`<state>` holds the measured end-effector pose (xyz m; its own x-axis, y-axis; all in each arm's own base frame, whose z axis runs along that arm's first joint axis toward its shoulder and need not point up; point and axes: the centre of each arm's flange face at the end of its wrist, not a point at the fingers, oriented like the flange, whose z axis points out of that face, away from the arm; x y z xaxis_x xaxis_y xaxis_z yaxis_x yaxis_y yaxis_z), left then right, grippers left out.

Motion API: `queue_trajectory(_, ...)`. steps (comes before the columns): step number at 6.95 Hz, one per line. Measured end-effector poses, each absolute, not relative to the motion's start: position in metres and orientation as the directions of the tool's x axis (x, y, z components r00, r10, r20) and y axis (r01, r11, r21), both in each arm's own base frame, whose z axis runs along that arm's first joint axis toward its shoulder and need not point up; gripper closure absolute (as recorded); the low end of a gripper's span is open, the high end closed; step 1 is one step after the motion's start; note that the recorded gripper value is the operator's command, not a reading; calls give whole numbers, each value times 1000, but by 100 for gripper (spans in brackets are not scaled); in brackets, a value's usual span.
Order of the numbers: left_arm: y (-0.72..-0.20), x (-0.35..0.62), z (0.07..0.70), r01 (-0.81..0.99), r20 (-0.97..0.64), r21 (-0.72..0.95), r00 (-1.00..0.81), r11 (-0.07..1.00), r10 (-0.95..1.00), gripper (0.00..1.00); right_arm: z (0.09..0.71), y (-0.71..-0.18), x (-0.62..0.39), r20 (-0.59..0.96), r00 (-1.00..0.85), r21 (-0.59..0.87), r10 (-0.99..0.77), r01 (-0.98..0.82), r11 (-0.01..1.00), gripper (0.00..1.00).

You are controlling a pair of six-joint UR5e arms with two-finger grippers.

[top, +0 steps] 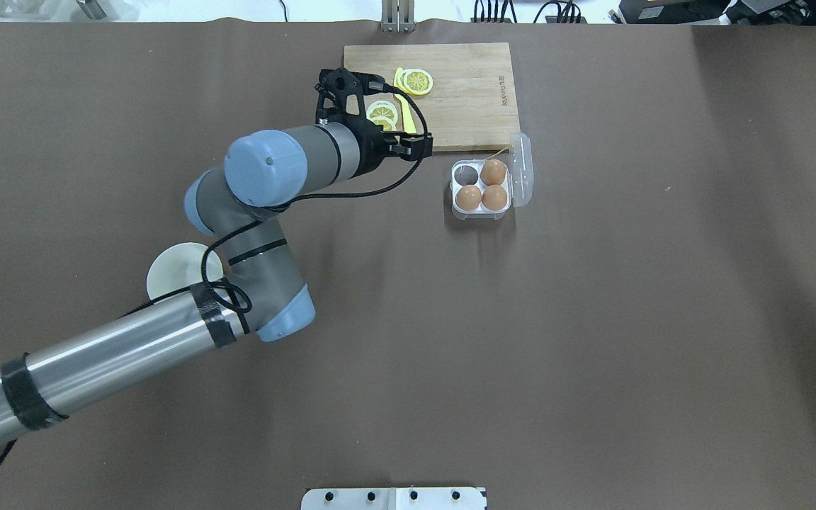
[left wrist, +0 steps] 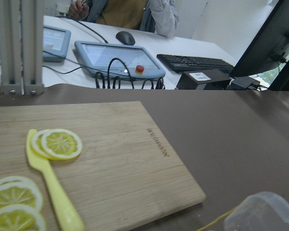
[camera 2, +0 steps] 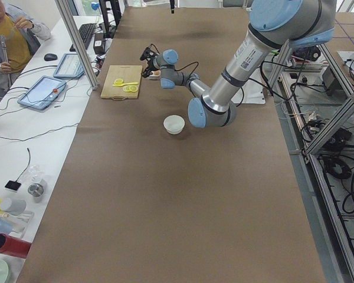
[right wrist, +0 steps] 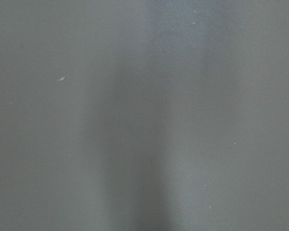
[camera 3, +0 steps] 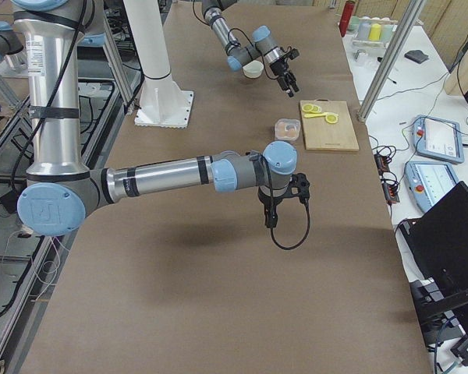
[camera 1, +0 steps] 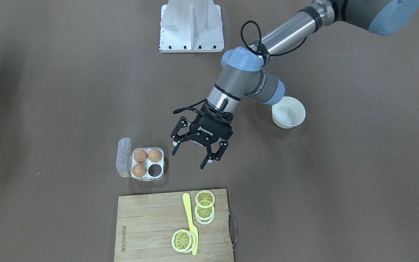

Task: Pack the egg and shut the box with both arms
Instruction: 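Withdraw the left gripper from the carton while the right arm moves in, then move the right gripper to the open carton lid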

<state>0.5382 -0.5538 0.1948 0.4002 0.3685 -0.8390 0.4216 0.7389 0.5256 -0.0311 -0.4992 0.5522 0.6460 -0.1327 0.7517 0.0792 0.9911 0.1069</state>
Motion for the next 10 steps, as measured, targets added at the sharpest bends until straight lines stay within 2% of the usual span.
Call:
queue_trajectory(2, -580, 414, 237, 240, -849, 396, 464, 886, 254, 8, 521, -523, -53, 731, 663, 145, -162, 81, 986, 0)
queue_trajectory(3, -590, 339, 265, 182, -855, 308, 484, 934, 188, 25, 493, -539, -80, 722, 676, 145, -149, 63, 988, 0)
queue_trajectory(4, -591, 280, 299, 149, -853, 246, 502, 958, 141, 45, 459, -553, -117, 720, 683, 133, -120, 34, 991, 29)
queue_trajectory(5, -580, 239, 338, 137, -847, 189, 523, 972, 91, 46, 424, -560, -163, 724, 686, 112, -79, -4, 994, 64)
queue_trajectory(6, -569, 202, 371, 144, -837, 161, 543, 976, 58, 42, 395, -560, -213, 722, 690, 98, -47, -36, 995, 77)
queue_trajectory(7, -559, 167, 403, 136, -825, 161, 562, 977, 58, 13, 376, -555, -260, 717, 696, 98, -38, -47, 994, 77)
queue_trajectory(8, -549, 135, 432, 119, -816, 166, 574, 979, 69, 3, 363, -553, -296, 714, 699, 103, -46, -39, 994, 73)
queue_trajectory(9, -541, 106, 457, 110, -806, 171, 587, 979, 75, 3, 354, -555, -324, 715, 696, 105, -56, -28, 994, 100)
queue_trajectory(10, -534, 83, 476, 102, -799, 180, 595, 978, 85, 3, 348, -560, -343, 720, 691, 105, -59, -24, 994, 100)
